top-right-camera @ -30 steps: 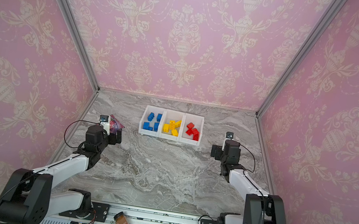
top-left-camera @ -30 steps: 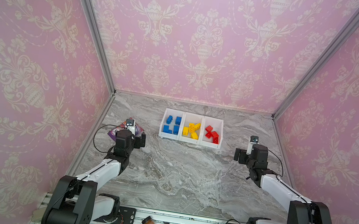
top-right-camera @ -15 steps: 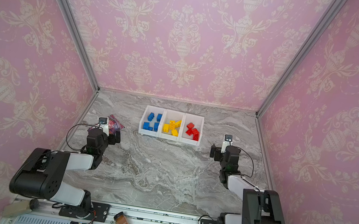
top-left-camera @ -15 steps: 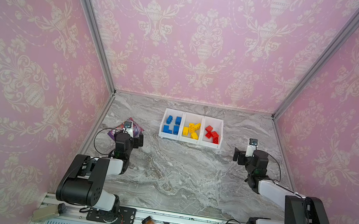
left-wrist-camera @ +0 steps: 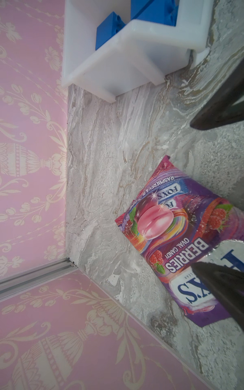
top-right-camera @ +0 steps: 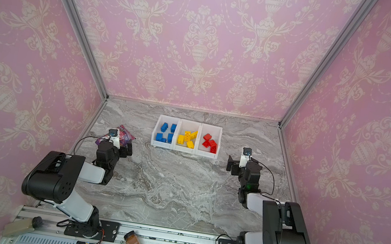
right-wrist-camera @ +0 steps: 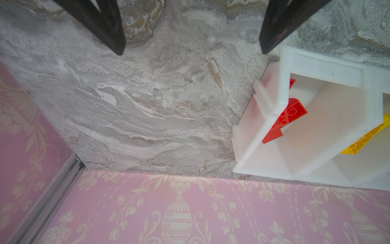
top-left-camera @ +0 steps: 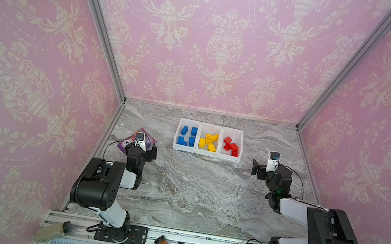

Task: Sort the legos into containers by color
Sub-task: Reset both arms

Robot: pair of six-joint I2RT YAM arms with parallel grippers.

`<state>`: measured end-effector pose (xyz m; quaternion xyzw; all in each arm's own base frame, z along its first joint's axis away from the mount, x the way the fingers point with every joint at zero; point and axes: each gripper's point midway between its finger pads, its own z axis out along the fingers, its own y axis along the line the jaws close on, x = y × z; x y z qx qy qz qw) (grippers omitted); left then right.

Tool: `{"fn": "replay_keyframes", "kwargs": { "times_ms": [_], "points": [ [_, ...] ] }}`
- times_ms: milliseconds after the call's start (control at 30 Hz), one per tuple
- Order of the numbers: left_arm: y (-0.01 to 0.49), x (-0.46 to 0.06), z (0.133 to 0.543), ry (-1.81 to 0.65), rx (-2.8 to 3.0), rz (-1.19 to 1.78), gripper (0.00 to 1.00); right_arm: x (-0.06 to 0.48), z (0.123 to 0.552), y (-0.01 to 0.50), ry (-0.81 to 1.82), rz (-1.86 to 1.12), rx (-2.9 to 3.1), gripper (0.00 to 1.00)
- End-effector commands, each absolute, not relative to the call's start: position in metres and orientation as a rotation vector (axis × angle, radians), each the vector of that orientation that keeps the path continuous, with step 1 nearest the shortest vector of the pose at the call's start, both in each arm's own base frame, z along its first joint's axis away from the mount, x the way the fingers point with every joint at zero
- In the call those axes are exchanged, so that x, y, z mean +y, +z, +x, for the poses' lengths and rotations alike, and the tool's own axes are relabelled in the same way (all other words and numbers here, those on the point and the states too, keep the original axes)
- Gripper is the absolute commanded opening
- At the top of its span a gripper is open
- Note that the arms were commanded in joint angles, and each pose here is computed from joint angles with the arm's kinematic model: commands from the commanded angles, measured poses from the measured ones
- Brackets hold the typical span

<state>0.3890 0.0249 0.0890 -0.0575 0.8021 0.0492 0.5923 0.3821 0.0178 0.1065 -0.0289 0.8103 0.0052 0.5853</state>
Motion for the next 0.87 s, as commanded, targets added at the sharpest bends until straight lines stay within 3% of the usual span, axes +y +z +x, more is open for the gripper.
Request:
{"fn": "replay_keyframes", "kwargs": {
  "times_ms": [0,833],
  "points": [
    [0.089,0.033,0.387,0.156,1.851,-0.147,0.99,0.021,0.384,0.109,0.041,-0.069,1.836,1.00],
    [0.083,0.033,0.388,0.155,1.860,-0.143,0.99,0.006,0.383,0.103,-0.089,0.035,1.812,1.00]
  ]
}}
